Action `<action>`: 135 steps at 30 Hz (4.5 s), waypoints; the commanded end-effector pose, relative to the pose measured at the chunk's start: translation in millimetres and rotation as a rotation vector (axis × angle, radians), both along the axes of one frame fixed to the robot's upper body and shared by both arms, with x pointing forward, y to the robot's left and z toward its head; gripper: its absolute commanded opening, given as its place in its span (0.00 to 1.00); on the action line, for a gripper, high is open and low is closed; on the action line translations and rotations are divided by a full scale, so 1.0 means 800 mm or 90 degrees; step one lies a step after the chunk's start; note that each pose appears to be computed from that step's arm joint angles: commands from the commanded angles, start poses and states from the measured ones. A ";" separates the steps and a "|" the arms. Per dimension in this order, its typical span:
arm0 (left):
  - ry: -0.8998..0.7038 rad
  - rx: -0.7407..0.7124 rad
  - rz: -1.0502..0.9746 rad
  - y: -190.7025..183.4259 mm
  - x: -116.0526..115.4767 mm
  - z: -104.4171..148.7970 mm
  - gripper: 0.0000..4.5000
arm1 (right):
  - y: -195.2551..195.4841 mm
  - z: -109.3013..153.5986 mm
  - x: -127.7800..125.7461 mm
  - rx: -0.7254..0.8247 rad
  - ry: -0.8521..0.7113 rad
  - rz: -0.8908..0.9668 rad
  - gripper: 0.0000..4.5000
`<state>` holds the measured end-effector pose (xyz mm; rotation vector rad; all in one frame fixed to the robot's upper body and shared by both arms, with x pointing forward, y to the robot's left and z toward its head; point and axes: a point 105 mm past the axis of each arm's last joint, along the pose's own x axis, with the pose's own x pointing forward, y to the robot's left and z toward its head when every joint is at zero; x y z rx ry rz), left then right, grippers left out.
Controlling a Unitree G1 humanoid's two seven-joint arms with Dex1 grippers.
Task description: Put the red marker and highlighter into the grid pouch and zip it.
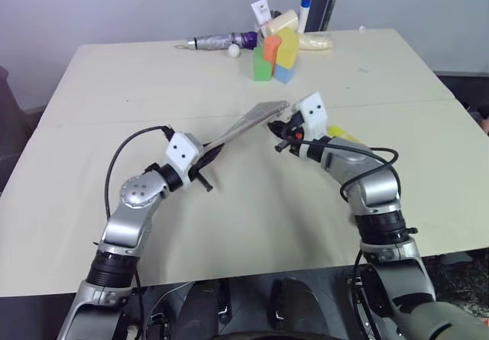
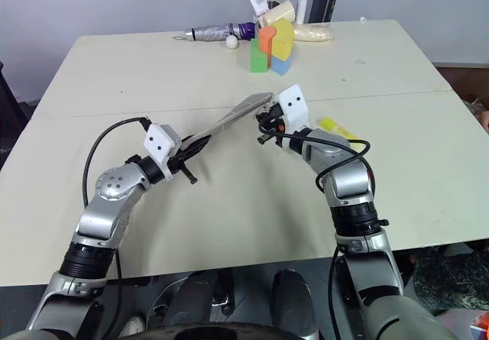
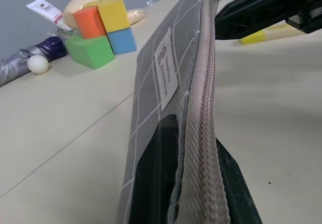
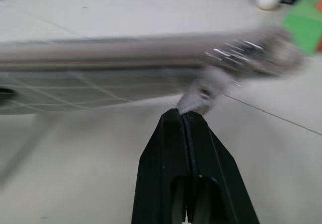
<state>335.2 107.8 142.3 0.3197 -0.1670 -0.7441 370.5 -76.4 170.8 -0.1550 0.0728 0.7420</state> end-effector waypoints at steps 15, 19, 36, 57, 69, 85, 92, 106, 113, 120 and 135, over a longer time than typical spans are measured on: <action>-0.001 -0.011 -0.019 -0.034 0.007 -0.002 0.00 | 0.090 0.005 -0.113 -0.054 -0.020 0.296 0.01; 0.002 -0.026 -0.018 -0.041 0.013 0.001 0.00 | 0.093 0.004 -0.119 -0.054 -0.009 0.313 0.01; -0.011 -0.023 -0.014 -0.053 0.033 0.003 0.00 | -0.018 -0.007 -0.098 -0.103 0.043 0.130 0.20; 0.018 -0.007 -0.060 -0.081 0.029 -0.020 0.00 | -0.276 -0.048 -0.004 -0.081 0.078 -0.406 0.75; 0.017 -0.022 -0.012 -0.063 0.024 -0.017 0.00 | -0.264 -0.080 0.007 -0.014 0.190 -0.355 0.22; 0.015 -0.020 -0.034 -0.074 0.034 -0.013 0.00 | -0.174 0.007 -0.075 -0.149 0.041 -0.085 0.19; 0.010 -0.021 -0.039 -0.076 0.034 -0.011 0.00 | -0.163 0.012 -0.063 -0.130 0.042 -0.089 0.19; -0.029 0.017 -0.061 -0.075 0.022 -0.010 0.00 | -0.150 0.004 -0.053 -0.149 0.059 -0.066 0.19; -0.084 0.118 -0.132 -0.081 0.002 -0.020 0.00 | -0.138 -0.013 -0.064 -0.244 0.073 -0.014 0.19; -0.121 0.198 -0.225 -0.089 -0.018 -0.026 0.00 | -0.104 -0.027 -0.083 -0.367 0.043 0.110 0.19; -0.059 0.141 -0.194 -0.086 -0.009 -0.023 0.00 | -0.102 0.015 -0.102 -0.327 0.001 0.115 0.99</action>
